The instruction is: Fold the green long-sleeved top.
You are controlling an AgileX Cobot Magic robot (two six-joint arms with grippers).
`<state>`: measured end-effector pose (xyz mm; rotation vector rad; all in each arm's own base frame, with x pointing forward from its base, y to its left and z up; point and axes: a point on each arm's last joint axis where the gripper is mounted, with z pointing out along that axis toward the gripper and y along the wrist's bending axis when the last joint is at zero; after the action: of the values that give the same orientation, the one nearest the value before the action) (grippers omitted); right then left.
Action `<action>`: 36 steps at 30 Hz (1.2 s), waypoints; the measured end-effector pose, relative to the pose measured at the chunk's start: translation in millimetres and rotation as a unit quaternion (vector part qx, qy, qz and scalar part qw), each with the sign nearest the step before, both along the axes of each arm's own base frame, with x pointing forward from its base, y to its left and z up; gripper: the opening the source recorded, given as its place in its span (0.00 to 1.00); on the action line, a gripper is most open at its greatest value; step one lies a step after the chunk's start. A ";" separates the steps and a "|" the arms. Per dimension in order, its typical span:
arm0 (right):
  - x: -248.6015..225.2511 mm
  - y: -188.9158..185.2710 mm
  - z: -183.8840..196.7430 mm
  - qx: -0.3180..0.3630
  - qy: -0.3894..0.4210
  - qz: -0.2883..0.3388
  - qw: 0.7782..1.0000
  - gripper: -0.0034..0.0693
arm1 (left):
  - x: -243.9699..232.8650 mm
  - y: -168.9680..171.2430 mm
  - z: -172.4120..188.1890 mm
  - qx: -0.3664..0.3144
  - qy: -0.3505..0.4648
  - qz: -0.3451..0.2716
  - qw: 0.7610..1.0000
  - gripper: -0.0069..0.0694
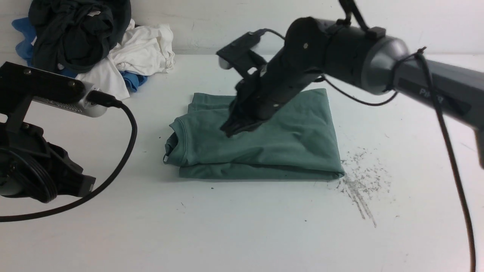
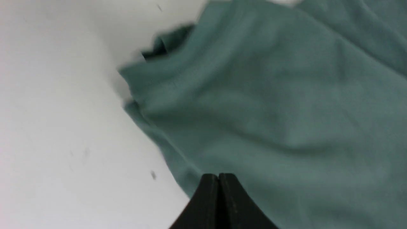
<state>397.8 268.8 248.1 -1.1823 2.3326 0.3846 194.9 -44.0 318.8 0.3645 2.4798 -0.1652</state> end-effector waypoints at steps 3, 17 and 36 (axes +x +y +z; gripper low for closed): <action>2.2 -35.8 -33.5 -0.094 0.091 -0.040 0.991 0.03 | -0.1 -0.3 0.0 -0.001 0.000 -0.001 1.000 0.08; -24.3 -88.3 31.3 -0.121 0.058 -0.114 0.984 0.03 | -61.9 11.6 41.5 0.025 -0.193 -0.050 0.980 0.08; -258.4 -209.9 138.9 0.128 -0.310 -0.216 0.917 0.03 | -112.4 26.4 -44.4 0.006 -0.384 -0.005 0.923 0.08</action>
<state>139.3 58.9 387.0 -0.5270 1.8337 0.1201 82.5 -17.7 274.4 0.3594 1.7005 -0.0005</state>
